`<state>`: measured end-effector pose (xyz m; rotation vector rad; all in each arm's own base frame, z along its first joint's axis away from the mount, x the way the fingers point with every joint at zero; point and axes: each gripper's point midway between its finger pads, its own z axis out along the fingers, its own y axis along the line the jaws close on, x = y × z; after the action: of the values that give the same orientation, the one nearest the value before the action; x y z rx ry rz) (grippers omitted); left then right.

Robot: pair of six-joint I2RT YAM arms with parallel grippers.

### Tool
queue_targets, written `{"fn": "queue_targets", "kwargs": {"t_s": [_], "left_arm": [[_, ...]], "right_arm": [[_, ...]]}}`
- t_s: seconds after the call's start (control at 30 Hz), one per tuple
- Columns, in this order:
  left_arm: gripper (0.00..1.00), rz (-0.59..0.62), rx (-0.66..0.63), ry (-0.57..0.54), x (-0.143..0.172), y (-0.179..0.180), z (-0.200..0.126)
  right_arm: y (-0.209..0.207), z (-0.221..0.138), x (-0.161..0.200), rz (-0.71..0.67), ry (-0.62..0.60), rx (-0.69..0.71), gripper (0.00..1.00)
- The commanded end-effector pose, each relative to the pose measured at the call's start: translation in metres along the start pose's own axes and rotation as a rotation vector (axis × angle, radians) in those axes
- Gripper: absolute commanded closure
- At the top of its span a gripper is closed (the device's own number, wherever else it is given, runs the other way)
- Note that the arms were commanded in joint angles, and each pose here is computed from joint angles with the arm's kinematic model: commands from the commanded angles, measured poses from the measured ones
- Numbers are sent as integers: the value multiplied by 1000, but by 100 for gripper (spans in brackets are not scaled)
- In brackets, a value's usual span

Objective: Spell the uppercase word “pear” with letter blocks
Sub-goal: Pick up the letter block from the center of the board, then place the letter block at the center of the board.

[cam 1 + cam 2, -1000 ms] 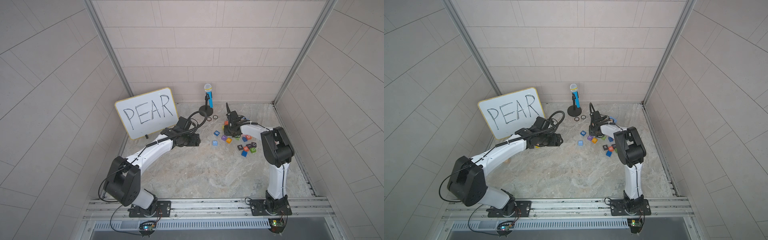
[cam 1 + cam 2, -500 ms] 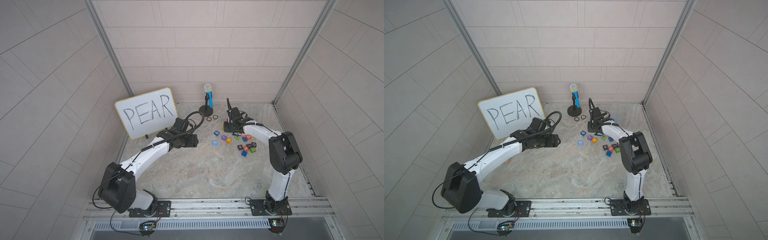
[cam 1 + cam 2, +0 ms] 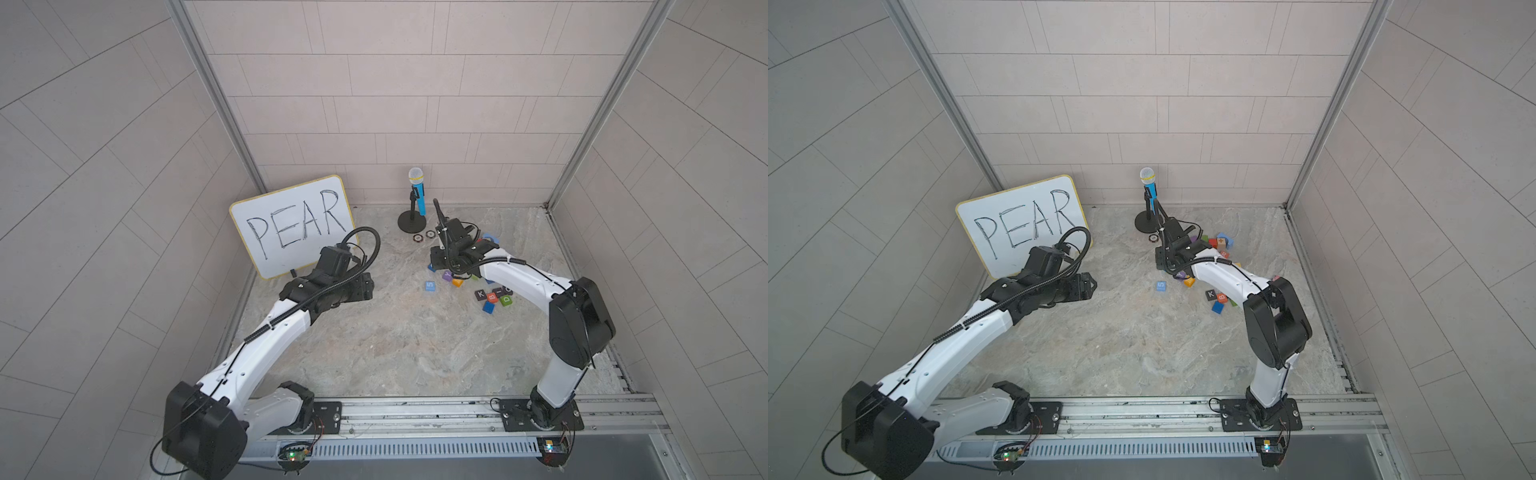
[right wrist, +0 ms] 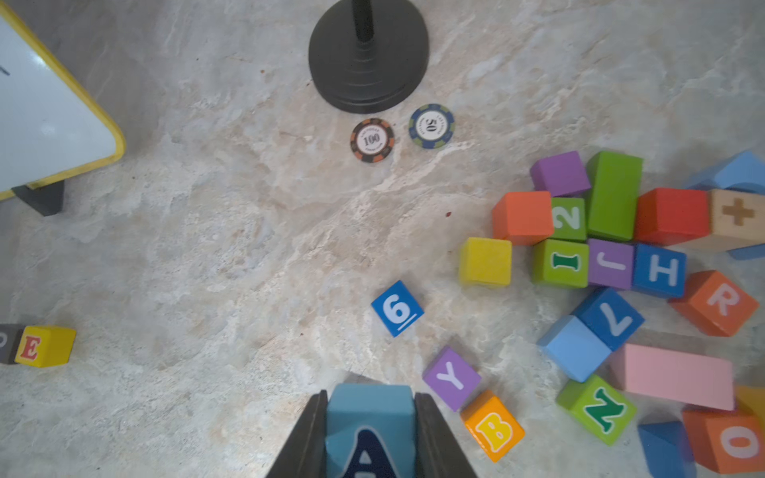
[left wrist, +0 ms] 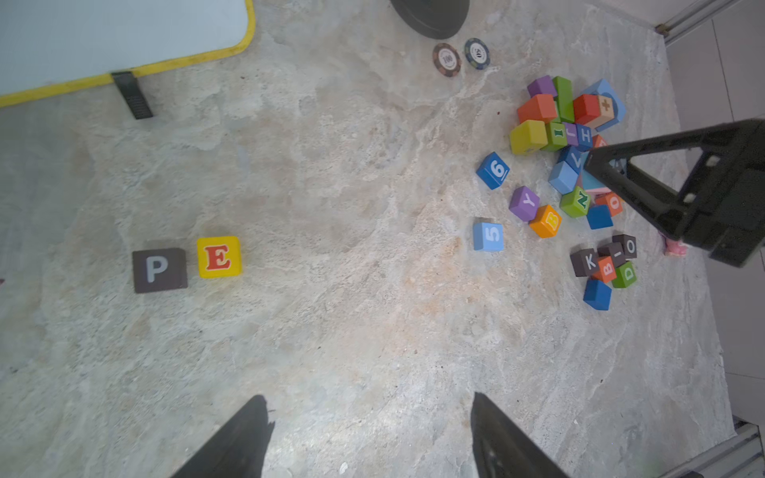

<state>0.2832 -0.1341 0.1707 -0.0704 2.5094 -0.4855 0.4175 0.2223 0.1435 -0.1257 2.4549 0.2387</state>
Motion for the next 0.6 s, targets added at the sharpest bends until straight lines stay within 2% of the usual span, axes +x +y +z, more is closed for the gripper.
{"fn": "queue_targets", "kwargs": {"t_s": [0.0, 0.3, 0.57], "left_arm": [[19, -57, -27, 21, 12, 17, -3], [19, -189, -4, 33, 17, 46, -4], [20, -270, -18, 69, 20, 59, -1]], "right_arm": [[12, -2, 10, 9, 8, 4, 72], [60, 9, 27, 6, 9, -75, 72], [98, 20, 40, 39, -9, -72, 73]]}}
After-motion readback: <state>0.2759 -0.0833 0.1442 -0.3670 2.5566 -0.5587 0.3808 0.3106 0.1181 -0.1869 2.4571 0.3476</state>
